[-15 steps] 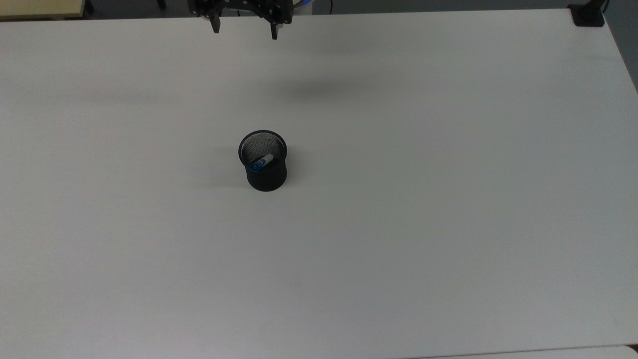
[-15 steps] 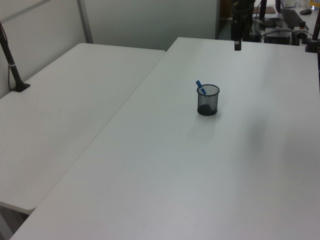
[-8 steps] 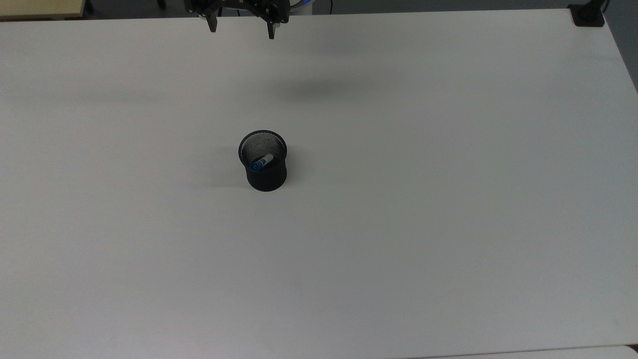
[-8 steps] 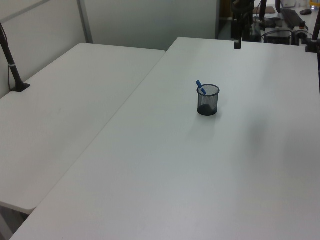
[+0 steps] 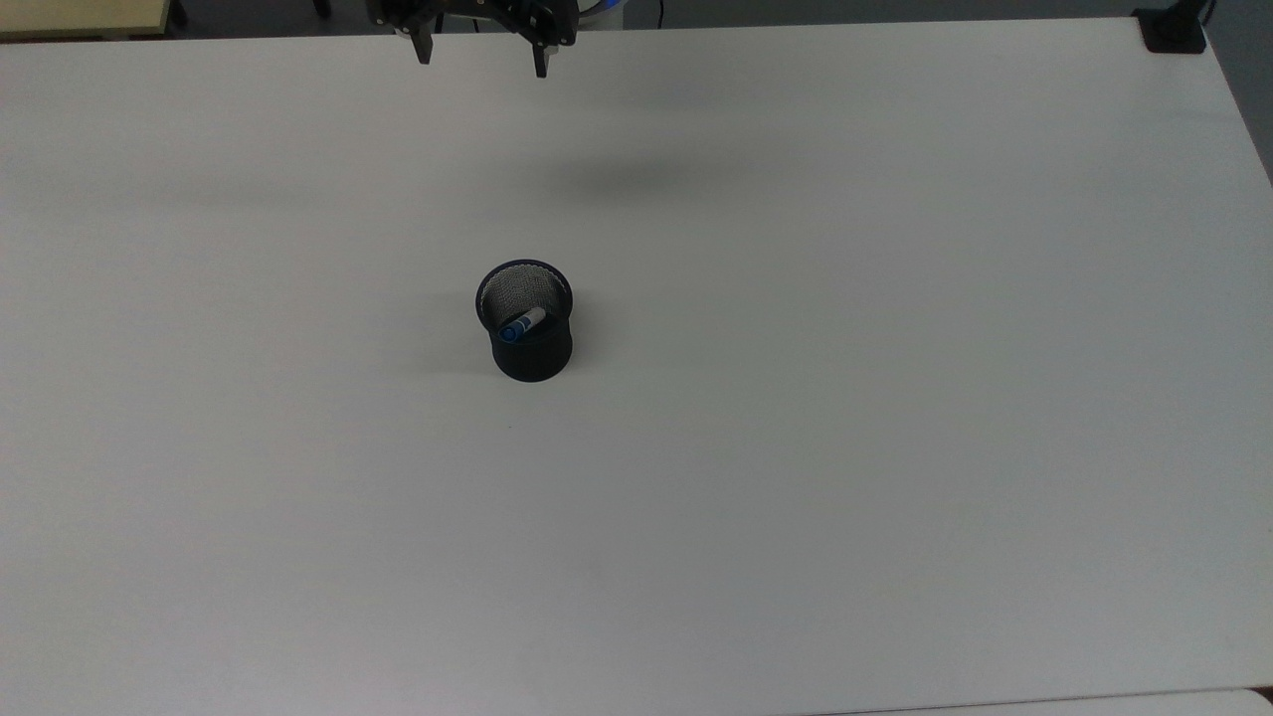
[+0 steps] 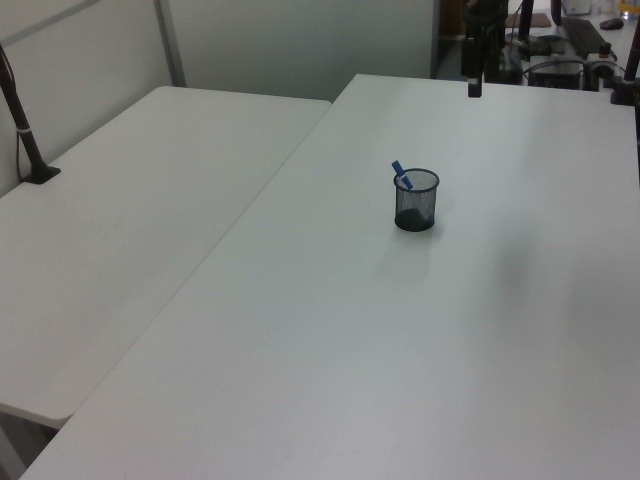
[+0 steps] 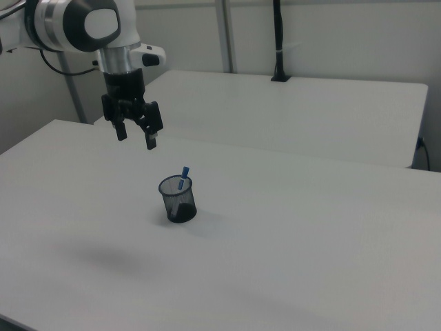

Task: Insert the marker

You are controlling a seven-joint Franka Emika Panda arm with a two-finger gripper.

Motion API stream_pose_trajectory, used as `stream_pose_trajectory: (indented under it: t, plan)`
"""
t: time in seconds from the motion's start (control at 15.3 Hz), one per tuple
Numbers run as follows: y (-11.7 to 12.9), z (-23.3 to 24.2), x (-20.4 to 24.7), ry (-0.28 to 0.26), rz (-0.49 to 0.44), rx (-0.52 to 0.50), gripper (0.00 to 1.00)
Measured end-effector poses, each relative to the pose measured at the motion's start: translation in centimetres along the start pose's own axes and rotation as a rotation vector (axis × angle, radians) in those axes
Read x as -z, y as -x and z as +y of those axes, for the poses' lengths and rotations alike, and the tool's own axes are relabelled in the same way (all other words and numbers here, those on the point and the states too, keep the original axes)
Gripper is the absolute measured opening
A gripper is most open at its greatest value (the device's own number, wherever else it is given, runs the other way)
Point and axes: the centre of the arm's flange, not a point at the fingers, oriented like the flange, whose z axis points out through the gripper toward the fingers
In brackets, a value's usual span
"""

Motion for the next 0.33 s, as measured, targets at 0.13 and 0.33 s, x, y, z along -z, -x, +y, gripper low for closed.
stream_pose_trajectory:
  t: [0.13, 0.33]
  plan:
    - [0.00, 0.02, 0.00, 0.000, 0.000, 0.000, 1.00]
    - [-0.03, 0.29, 0.01, 0.000, 0.000, -0.005, 1.00]
